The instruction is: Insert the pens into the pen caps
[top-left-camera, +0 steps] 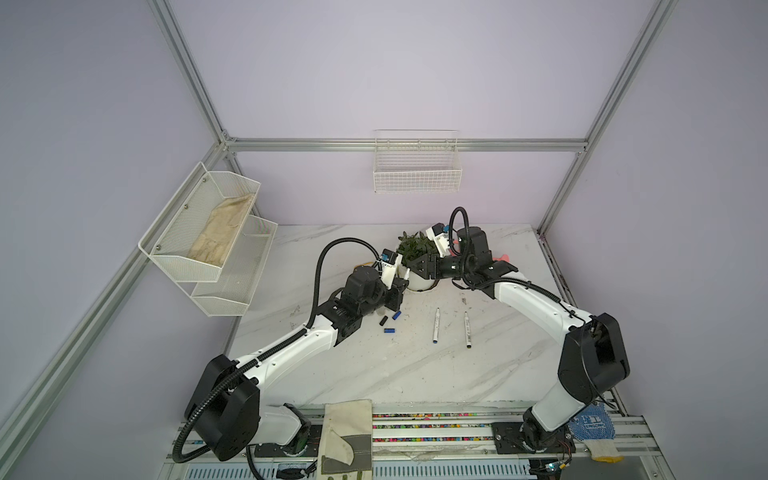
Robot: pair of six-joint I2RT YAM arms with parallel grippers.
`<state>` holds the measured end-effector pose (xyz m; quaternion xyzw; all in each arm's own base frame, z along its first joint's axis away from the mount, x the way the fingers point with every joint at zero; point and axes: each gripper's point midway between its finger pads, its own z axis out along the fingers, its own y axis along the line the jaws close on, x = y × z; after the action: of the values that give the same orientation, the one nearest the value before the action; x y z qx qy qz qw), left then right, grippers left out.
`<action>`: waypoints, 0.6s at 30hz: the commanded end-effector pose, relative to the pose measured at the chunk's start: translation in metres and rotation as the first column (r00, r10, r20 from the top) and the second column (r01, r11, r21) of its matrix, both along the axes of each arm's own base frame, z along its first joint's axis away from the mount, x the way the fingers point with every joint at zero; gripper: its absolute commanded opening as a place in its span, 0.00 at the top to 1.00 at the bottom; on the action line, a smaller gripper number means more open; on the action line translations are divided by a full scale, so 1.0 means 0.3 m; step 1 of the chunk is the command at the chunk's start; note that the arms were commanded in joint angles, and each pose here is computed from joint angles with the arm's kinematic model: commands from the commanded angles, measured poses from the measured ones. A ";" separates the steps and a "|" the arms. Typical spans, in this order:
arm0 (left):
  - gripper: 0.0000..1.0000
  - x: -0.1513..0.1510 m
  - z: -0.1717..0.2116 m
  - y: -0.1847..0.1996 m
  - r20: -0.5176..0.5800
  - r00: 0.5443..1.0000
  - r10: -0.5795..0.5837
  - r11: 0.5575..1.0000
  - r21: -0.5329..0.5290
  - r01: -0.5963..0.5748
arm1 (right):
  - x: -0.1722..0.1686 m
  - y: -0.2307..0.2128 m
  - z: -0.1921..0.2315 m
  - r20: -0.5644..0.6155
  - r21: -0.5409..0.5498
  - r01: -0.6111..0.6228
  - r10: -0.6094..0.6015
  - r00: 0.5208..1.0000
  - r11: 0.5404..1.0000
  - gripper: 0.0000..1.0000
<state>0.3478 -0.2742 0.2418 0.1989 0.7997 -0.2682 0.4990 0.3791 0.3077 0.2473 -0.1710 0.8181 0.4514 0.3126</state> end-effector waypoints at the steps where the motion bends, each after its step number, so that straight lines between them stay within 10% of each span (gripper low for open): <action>1: 1.00 -0.001 0.024 -0.009 0.019 1.000 -0.012 0.999 -0.044 0.012 | -0.036 0.027 0.081 0.054 0.037 -0.076 0.074 0.996 0.996 0.52; 7: 1.00 0.005 0.021 -0.013 0.016 1.000 -0.008 0.999 -0.049 0.009 | -0.032 0.011 0.091 0.070 0.026 -0.047 0.045 0.997 0.999 0.55; 10: 1.00 0.006 0.016 -0.011 0.015 1.000 -0.005 0.999 -0.047 0.006 | 0.050 -0.097 0.121 0.098 -0.013 0.167 -0.165 0.981 0.986 0.53; 14: 1.00 0.004 0.005 -0.009 0.014 1.000 -0.008 0.999 -0.037 0.008 | 0.127 -0.423 0.040 0.022 -0.111 0.556 -0.557 0.830 0.824 0.46; 18: 1.00 0.002 -0.007 -0.010 0.013 1.000 -0.012 1.000 -0.028 0.012 | 0.046 -0.692 -0.189 -0.131 -0.271 0.690 -0.736 0.664 0.671 0.43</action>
<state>0.3488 -0.2758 0.2451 0.1927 0.7965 -0.2763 0.5021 0.4114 0.1561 0.2533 0.0680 0.8554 0.3076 0.4111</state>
